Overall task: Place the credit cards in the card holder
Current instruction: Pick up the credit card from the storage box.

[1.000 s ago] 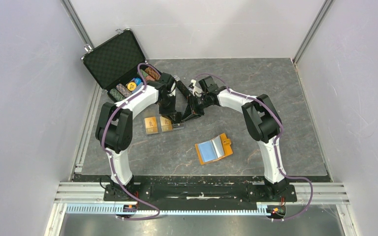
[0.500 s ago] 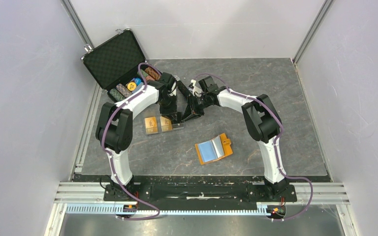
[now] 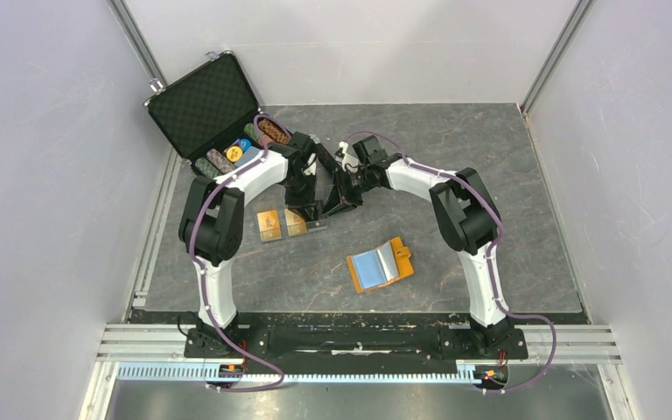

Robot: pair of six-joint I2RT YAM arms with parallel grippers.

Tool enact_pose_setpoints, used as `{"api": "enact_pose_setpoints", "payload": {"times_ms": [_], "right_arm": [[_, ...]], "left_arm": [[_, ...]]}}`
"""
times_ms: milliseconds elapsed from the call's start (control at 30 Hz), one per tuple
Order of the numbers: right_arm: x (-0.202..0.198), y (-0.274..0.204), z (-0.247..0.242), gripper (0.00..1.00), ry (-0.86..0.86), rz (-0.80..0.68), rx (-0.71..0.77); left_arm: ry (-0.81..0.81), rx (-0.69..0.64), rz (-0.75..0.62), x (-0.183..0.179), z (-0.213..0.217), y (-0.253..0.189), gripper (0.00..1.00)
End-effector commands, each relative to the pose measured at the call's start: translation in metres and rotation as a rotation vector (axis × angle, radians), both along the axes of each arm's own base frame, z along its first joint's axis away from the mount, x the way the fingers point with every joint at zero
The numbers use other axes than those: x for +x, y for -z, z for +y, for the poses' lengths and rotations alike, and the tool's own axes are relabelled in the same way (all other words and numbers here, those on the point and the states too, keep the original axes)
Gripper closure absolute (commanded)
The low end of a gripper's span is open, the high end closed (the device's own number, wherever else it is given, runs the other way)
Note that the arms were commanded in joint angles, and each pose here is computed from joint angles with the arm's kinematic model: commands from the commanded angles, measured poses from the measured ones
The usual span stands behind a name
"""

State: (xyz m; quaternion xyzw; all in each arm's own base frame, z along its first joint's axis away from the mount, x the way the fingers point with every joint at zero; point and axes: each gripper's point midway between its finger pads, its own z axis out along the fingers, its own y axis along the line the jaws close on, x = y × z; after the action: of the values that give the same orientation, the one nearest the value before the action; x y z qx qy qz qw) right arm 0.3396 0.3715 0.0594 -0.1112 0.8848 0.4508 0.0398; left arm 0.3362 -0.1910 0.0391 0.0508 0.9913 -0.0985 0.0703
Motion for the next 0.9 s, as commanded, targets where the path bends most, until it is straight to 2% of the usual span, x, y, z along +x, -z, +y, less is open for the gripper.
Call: {"api": "enact_pose_setpoints", "payload": {"times_ms": [0,233,633,700,833,867], "right_arm": [[-0.007,-0.015,0.012,0.81,-0.038,-0.043,0.027],[-0.006,-0.016,0.011,0.81,-0.038,-0.045,0.028],[-0.009,-0.014,0.009,0.8,-0.039,-0.045,0.022],[-0.009,-0.016,0.009,0.8,-0.039,-0.046,0.023],[-0.008,-0.019,0.009,0.79,-0.04,-0.062,0.025],[-0.007,-0.021,0.009,0.78,-0.037,-0.067,0.025]], "left_arm": [[0.042,-0.132,-0.139,0.021,-0.031,-0.042,0.68],[0.037,-0.193,-0.187,0.026,-0.04,-0.063,0.68],[0.005,-0.235,-0.139,0.018,-0.046,-0.045,0.68],[-0.001,-0.22,-0.124,0.016,-0.043,-0.037,0.73],[-0.016,-0.19,-0.12,0.014,-0.038,-0.03,0.95],[-0.017,-0.186,-0.126,0.015,-0.037,-0.031,0.98]]}}
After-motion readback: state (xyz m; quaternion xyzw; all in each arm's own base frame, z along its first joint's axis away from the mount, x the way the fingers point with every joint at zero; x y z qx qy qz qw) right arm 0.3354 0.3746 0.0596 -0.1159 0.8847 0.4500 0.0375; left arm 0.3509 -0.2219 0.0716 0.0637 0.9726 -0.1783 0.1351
